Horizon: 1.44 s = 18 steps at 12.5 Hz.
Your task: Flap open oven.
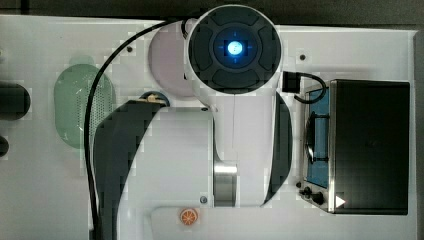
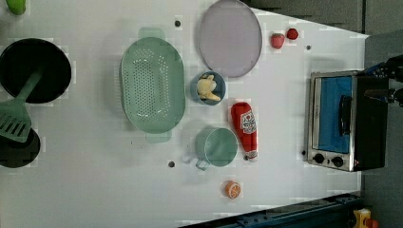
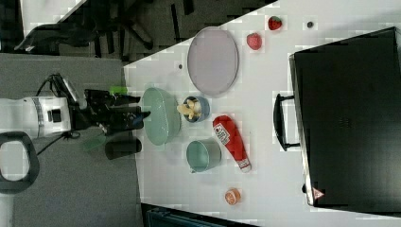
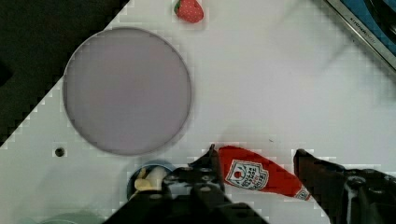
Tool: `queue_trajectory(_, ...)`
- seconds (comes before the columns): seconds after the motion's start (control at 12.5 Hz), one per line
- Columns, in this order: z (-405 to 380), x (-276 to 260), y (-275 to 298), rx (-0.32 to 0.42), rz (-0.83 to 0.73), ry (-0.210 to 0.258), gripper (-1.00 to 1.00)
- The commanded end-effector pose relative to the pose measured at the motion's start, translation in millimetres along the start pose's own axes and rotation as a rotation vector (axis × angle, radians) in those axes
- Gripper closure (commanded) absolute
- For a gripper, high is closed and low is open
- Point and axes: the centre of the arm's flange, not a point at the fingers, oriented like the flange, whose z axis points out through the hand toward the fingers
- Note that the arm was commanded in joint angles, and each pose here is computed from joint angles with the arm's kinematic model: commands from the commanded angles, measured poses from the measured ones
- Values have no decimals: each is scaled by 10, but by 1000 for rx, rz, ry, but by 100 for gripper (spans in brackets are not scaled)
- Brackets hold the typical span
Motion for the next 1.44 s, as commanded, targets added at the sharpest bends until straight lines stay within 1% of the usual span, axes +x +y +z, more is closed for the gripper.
queue_trajectory(0.08,-682,-371,1026,-4,-7,-29,-59)
queue_trajectory(0.24,-681,-372,1024,-4,-7,-29,-99)
queue_trajectory(0.4,-682,-372,1025,-4,-7,-29,-100)
queue_trajectory(0.48,-682,-371,1025,-4,-7,-29,-90)
queue_trajectory(0.72,-680,-363,1034,-4,-5,-30,-15)
queue_trajectory(0.96,-663,-285,1118,-2,16,-36,55)
queue_trajectory(1.04,-652,-229,1181,0,24,-40,65)
queue_trajectory(1.12,-634,-161,1258,4,15,-44,65)
queue_trajectory(1.44,-475,206,1694,21,-187,-80,65)
